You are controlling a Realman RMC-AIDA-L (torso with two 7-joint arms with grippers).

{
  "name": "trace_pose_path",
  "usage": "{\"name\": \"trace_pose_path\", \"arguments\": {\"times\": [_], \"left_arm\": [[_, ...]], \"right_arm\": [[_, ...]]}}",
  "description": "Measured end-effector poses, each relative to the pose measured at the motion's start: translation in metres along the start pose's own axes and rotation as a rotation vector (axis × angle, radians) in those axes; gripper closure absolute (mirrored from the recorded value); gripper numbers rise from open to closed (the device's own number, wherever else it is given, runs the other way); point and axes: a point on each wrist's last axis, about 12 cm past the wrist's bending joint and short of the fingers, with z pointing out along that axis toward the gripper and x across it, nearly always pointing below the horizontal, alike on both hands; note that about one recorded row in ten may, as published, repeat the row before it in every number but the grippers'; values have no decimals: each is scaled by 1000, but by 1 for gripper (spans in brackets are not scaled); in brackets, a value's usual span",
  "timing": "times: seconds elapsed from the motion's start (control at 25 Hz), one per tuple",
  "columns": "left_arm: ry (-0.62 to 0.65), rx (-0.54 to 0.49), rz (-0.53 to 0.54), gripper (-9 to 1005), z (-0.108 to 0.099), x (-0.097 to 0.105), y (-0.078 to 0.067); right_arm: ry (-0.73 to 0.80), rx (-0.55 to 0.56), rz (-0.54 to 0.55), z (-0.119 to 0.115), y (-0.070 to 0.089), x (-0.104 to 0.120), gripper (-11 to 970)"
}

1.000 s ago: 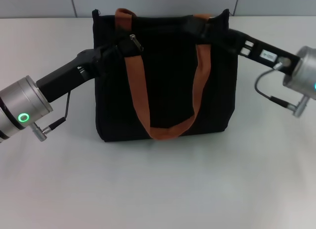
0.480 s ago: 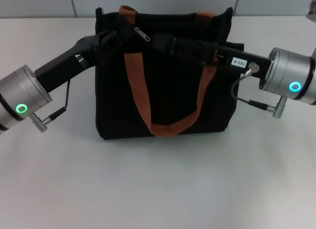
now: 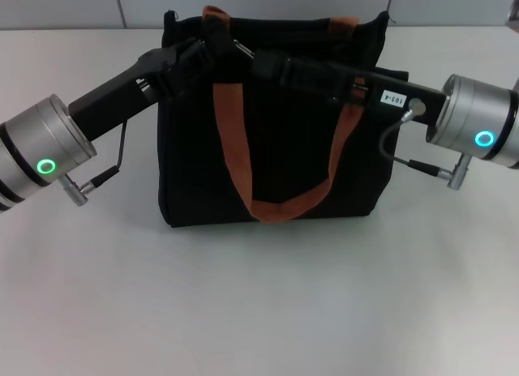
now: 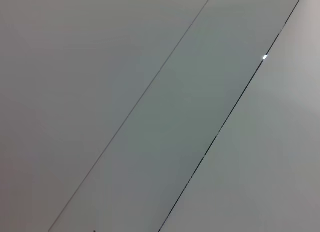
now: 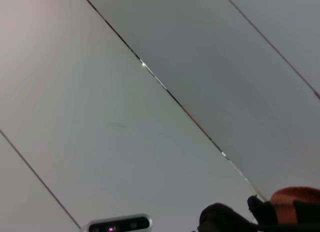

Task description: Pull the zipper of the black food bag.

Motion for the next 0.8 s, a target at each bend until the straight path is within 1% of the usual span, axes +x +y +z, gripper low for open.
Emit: {"name": "trace_pose_path", "arguments": {"times": [0.12, 0.24, 0.28, 0.32, 0.36, 0.4, 0.44, 0.56, 0.8], "left_arm": [[0, 5, 0, 971, 0, 0, 0], [0, 4, 1, 971, 1, 0, 0], [2, 2, 1, 971, 1, 0, 0], [3, 2, 1, 971, 1, 0, 0], [4, 1, 1, 971, 1, 0, 0], [4, 1, 1, 971, 1, 0, 0], [5, 1, 1, 971, 1, 0, 0], [7, 0, 0, 971, 1, 1, 0], [7, -5, 2, 971, 0, 1, 0]], "right_arm": [[-1, 2, 6, 4, -1, -3, 198], [5, 4, 35, 7, -1, -4, 201], [4, 9, 72, 7, -2, -4, 202], [4, 9, 72, 7, -2, -4, 203], [5, 8, 126, 8, -2, -5, 204], [5, 8, 126, 8, -2, -5, 206], [7, 6, 158, 9, -1, -6, 207], [12, 8, 204, 10, -2, -5, 210], [19, 9, 215, 15, -2, -5, 217]]}}
